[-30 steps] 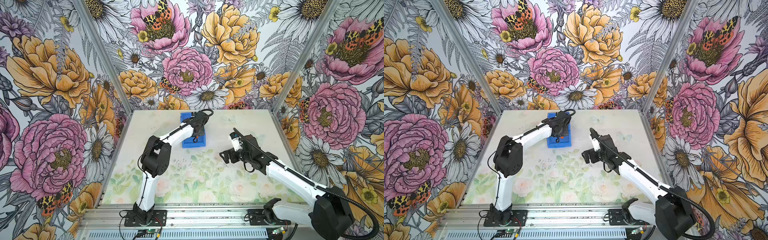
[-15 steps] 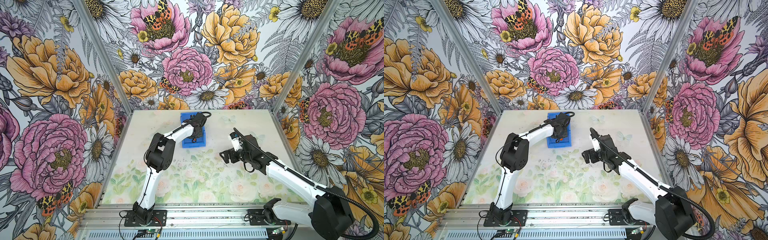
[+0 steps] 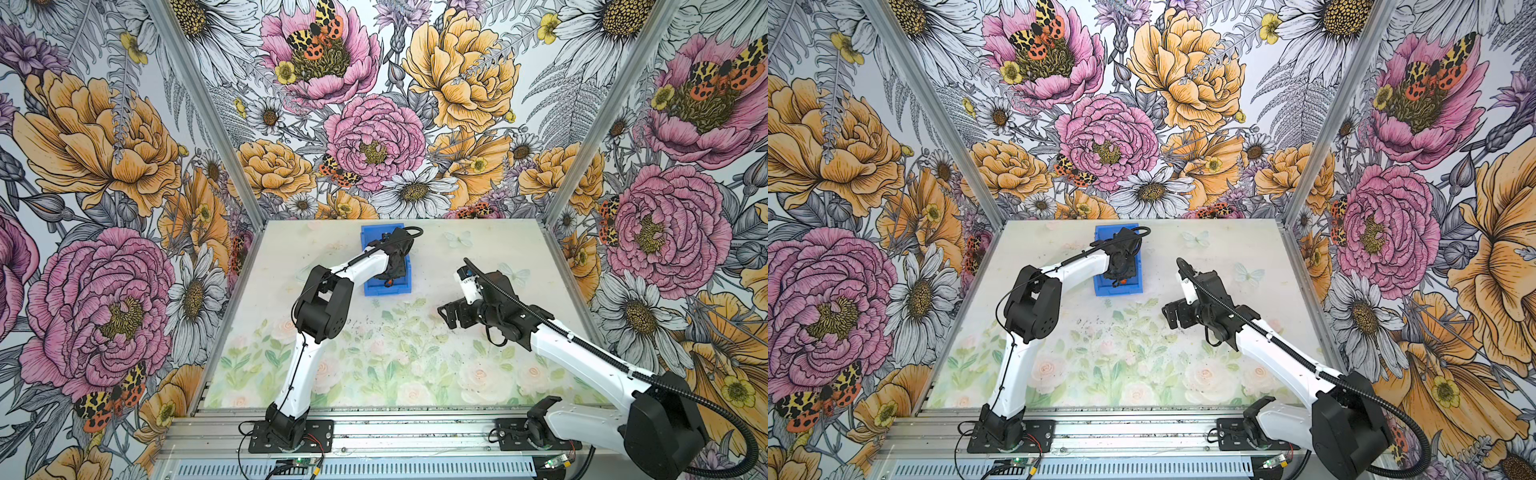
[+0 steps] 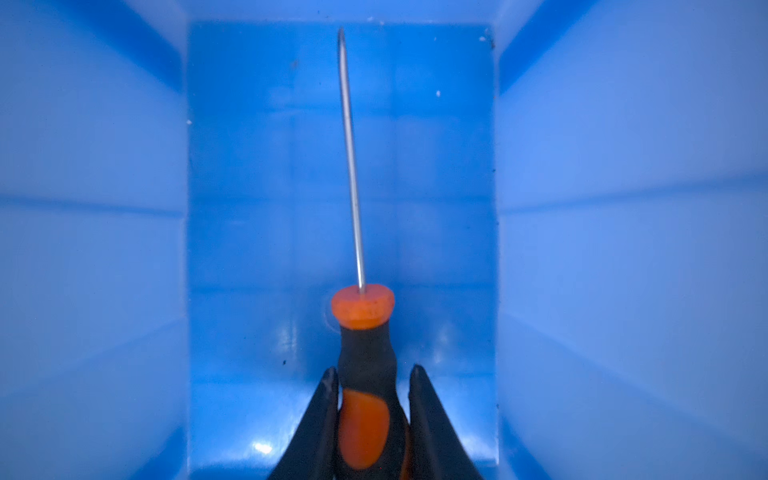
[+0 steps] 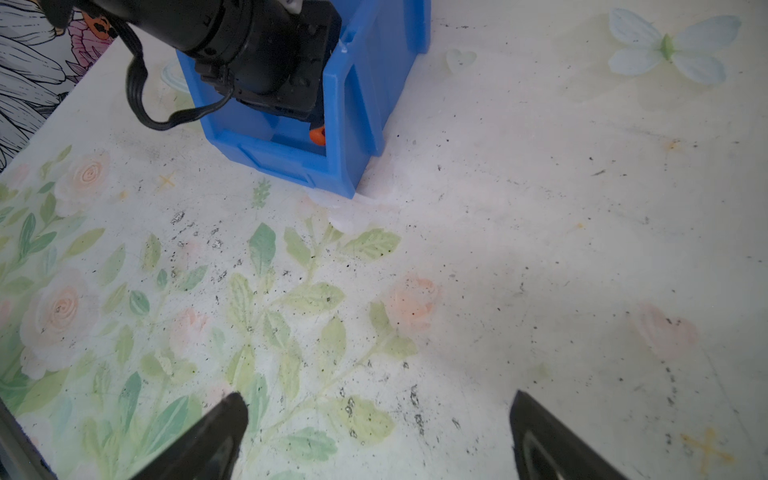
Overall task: Put the screwdriver in the bin
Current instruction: 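Open the left gripper to drop the screwdriver into the bin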
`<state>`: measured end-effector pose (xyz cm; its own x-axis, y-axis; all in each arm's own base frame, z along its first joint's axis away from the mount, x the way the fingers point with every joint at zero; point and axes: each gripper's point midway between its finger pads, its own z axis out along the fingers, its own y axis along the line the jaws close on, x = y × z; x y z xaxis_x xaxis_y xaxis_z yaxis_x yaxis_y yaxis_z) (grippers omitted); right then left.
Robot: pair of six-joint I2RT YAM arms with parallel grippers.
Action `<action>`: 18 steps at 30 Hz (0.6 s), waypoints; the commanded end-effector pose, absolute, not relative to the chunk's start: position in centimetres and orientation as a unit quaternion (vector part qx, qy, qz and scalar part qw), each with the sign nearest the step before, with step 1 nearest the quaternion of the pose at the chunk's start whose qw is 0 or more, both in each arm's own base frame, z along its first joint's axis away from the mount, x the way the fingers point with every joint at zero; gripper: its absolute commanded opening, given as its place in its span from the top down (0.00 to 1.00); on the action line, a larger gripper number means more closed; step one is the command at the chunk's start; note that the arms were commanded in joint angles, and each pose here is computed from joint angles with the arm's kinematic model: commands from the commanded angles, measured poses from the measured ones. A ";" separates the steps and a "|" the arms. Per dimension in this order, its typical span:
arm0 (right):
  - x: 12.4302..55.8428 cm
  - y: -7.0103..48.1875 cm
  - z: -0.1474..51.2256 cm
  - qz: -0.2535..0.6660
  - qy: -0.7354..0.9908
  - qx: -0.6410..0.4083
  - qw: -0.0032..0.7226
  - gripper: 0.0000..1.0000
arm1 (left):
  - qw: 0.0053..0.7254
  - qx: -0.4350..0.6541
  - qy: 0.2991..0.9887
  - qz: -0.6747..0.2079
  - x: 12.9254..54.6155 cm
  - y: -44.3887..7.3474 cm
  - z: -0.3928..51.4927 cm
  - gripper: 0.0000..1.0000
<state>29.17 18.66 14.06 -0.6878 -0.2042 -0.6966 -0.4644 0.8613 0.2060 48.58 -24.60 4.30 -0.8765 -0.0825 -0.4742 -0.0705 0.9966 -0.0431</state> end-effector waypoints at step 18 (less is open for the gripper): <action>29.2 17.0 18.5 0.168 0.873 -0.166 0.427 0.00 | 0.335 -0.007 0.942 -0.005 45.6 -25.7 16.1 0.44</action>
<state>29.23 17.57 17.62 -0.6092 -0.1607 -0.7766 -0.4487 0.8773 0.1705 47.13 -26.31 13.01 -0.8053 -0.0518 -0.5906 -0.0150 0.9976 -0.0670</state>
